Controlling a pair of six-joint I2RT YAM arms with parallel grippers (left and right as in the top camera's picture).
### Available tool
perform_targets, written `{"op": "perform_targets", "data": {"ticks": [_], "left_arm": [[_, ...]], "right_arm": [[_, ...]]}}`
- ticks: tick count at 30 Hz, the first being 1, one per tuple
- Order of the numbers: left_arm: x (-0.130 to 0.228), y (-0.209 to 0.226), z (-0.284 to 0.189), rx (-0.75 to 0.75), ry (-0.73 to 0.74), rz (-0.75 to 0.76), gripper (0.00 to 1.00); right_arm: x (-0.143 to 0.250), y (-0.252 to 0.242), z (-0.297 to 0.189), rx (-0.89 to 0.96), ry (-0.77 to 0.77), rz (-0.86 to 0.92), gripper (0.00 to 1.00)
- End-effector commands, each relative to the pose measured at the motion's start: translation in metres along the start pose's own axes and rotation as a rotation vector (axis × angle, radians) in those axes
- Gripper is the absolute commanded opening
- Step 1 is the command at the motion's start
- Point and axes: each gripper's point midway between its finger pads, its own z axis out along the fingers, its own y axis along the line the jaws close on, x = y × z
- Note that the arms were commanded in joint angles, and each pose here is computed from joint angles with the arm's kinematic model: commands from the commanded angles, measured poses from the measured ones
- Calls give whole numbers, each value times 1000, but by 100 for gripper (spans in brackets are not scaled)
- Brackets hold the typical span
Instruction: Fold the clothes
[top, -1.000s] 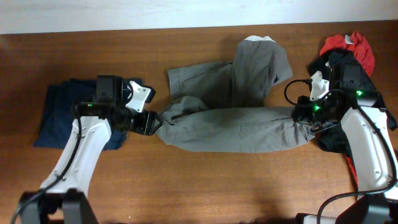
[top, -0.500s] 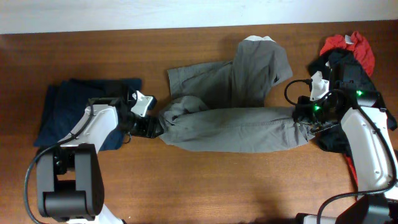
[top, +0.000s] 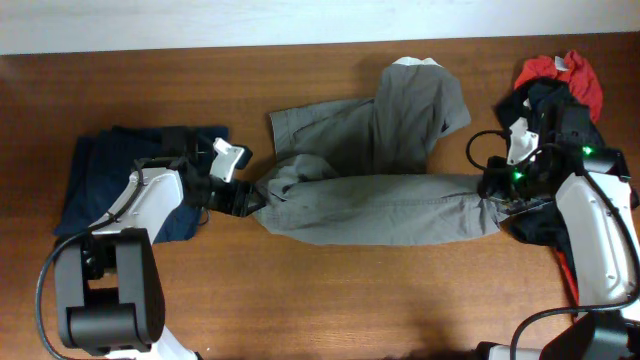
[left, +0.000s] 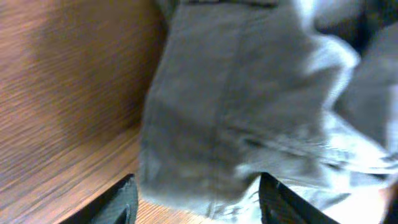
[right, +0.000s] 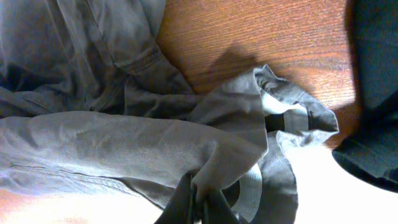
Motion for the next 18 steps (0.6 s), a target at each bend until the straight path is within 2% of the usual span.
{"op": "perform_targets", "data": {"ticks": [1, 8, 18], "left_arm": [[0, -13, 6, 100, -17, 47, 60], [17, -5, 6, 51, 54, 48, 59], [18, -1, 6, 31, 61, 49, 61]], "right_arm": [[-9, -2, -11, 17, -43, -15, 4], [-16, -5, -17, 26, -68, -27, 4], [-22, -31, -33, 4, -106, 97, 4]]}}
